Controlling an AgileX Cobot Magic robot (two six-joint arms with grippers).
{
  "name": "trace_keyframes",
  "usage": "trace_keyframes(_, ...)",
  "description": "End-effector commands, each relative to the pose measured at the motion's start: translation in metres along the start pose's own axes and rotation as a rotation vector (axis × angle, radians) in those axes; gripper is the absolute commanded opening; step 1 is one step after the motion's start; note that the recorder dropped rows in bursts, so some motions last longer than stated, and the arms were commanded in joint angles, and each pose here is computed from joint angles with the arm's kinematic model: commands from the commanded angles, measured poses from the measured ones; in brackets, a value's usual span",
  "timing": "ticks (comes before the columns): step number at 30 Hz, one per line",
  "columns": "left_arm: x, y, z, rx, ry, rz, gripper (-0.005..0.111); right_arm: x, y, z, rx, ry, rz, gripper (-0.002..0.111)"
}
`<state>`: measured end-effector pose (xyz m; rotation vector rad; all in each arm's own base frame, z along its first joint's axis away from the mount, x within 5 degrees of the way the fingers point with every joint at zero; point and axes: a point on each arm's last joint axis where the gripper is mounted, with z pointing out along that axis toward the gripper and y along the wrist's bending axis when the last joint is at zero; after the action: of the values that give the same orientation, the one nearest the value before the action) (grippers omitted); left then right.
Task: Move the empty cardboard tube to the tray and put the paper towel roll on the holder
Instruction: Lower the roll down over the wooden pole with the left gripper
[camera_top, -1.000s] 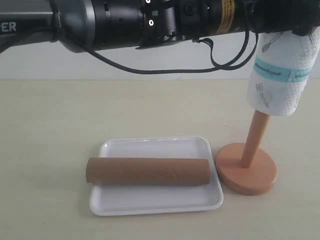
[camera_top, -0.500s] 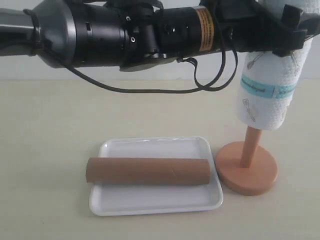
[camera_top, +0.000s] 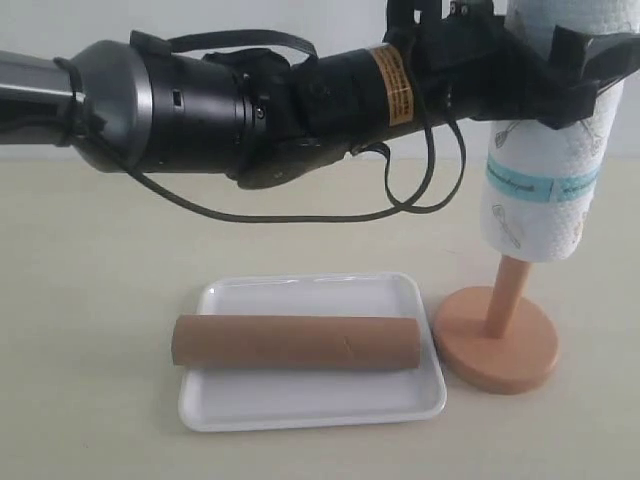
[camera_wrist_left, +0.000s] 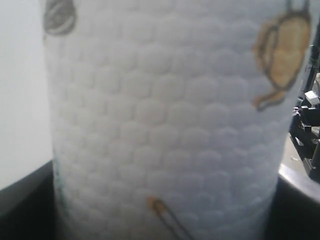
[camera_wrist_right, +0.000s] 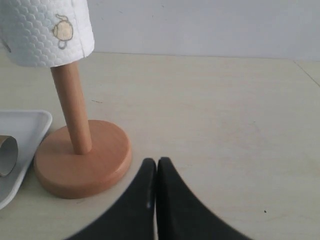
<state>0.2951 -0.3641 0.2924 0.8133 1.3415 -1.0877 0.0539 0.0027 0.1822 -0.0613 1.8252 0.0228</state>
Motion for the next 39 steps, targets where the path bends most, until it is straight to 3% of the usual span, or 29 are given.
trace_keyframes(1,0.01,-0.001,-0.003,0.025,-0.033,-0.001,0.004,-0.001,0.0,0.0,-0.002,-0.009,-0.004,0.0)
trace_keyframes(21,0.075,0.013,0.004,0.009,0.082,-0.018,0.004,-0.001,0.0,0.0,-0.002,-0.009,-0.004,0.0)
trace_keyframes(30,0.082,0.013,0.004,0.015,0.097,-0.014,0.004,-0.001,0.0,0.0,-0.002,-0.009,-0.004,0.0)
trace_keyframes(33,0.082,0.014,0.004,0.011,0.102,-0.014,0.014,-0.001,0.0,0.0,-0.002,-0.009,-0.004,0.0)
trace_keyframes(39,0.082,0.014,0.004,0.011,0.103,-0.035,0.057,-0.001,0.0,0.0,-0.002,-0.009,-0.004,0.0)
